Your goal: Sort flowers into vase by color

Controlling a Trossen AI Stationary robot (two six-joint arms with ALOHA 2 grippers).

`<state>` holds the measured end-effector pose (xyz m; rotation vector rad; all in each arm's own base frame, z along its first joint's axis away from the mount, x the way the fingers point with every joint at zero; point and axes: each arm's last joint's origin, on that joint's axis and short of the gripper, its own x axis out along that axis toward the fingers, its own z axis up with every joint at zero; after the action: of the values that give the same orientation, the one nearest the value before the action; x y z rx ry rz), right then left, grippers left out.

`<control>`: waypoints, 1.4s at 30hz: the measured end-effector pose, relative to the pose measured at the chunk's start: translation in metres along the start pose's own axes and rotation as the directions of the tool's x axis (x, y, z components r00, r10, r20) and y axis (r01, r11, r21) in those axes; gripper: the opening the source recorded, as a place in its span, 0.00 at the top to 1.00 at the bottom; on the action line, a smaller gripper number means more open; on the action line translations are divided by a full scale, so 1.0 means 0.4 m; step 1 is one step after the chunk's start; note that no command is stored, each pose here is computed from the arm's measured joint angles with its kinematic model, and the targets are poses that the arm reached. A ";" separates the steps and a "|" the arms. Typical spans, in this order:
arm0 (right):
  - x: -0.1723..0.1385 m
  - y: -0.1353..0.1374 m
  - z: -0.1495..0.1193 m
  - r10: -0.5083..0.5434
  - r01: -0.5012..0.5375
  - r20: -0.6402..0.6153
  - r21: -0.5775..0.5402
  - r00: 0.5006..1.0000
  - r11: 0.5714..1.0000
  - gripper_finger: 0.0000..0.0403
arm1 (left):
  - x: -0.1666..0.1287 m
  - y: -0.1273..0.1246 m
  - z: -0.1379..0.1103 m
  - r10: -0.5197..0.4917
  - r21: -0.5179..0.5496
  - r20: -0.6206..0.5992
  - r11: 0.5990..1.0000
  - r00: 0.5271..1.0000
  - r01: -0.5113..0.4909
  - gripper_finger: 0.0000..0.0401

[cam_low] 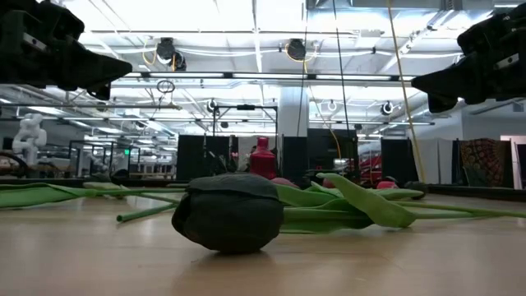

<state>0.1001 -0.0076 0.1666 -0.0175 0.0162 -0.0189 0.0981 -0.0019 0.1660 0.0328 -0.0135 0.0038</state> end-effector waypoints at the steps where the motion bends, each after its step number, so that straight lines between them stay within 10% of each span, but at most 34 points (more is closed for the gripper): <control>1: 0.000 0.000 0.000 0.000 0.000 0.000 0.000 1.000 1.000 1.00 | 0.000 0.000 0.000 0.000 0.000 0.000 1.000 1.000 0.000 0.96; 29: 0.000 0.000 0.001 -0.001 0.001 0.009 -0.001 1.000 1.000 1.00 | 0.000 0.002 0.011 0.020 -0.004 0.041 1.000 0.999 -0.020 0.96; 42: 0.000 -0.006 0.000 -0.077 0.077 0.003 0.092 0.997 0.993 1.00 | -0.079 0.028 0.403 0.169 -0.014 0.188 0.986 0.967 -0.169 0.96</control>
<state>0.1000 -0.0098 0.1668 0.0743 0.0083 -0.0966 0.0642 0.0038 0.3269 0.0344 -0.2065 0.1714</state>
